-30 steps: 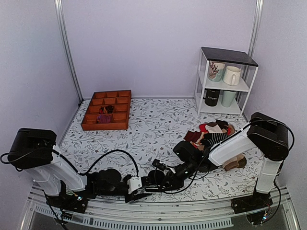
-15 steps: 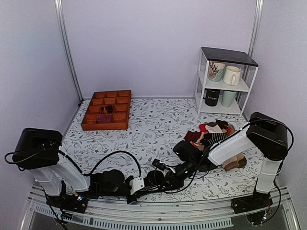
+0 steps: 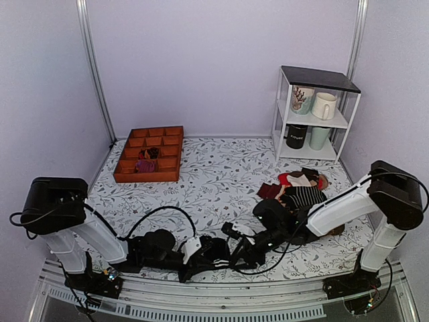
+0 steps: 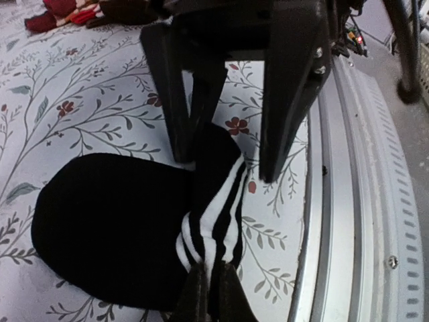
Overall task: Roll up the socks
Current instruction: Roll the sock at the center of the board.
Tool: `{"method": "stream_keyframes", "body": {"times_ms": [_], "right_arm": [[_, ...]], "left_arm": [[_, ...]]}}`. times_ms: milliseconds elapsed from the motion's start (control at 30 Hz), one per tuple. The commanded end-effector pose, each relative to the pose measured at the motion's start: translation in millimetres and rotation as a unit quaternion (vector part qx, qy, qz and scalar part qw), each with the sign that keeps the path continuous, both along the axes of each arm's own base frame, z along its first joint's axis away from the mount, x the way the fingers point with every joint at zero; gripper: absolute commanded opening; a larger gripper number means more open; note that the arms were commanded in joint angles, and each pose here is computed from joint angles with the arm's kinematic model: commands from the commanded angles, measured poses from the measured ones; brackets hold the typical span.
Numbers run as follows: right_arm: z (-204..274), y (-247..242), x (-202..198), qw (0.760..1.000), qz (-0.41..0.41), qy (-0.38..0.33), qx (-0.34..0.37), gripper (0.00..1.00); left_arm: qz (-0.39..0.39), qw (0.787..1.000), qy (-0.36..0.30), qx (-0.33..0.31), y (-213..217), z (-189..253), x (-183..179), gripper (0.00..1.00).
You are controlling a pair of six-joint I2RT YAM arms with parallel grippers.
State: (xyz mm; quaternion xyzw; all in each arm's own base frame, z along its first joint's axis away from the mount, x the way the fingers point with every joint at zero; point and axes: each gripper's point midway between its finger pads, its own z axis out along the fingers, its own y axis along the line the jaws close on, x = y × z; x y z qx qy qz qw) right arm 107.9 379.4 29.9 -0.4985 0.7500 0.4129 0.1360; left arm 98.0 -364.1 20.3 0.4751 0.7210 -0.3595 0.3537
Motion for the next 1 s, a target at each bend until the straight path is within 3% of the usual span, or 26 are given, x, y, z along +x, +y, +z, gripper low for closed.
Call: {"method": "stream_keyframes", "body": {"times_ms": [0,100,233,500,733,967], "right_arm": [[24.8,-13.2,26.9,0.983,-0.015,-0.174,0.054,0.56],[32.4,-12.5,26.4,0.959,0.009,-0.273,0.069,0.58],[38.7,-5.7,19.8,0.945,0.034,-0.314,0.084,0.61],[36.6,2.5,-4.2,0.939,0.07,-0.321,0.102,0.61],[12.5,13.4,-25.8,0.943,0.097,-0.309,0.082,0.56],[-6.1,14.8,-15.5,0.946,0.072,-0.312,0.044,0.52]], "left_arm": [[0.034,0.988,0.114,0.1,37.5,-57.9,-10.6,0.0],[0.044,0.981,0.15,0.114,44.6,-68.6,-12.9,0.0],[0.06,0.973,0.187,0.125,53.9,-78.4,-14.3,0.0],[0.072,0.962,0.224,0.135,65.0,-90.2,-17.6,0.0],[0.077,0.96,0.231,0.138,67.1,-93.9,-18.3,0.0],[0.074,0.959,0.236,0.139,68.8,-95.7,-20.4,0.0]]}}
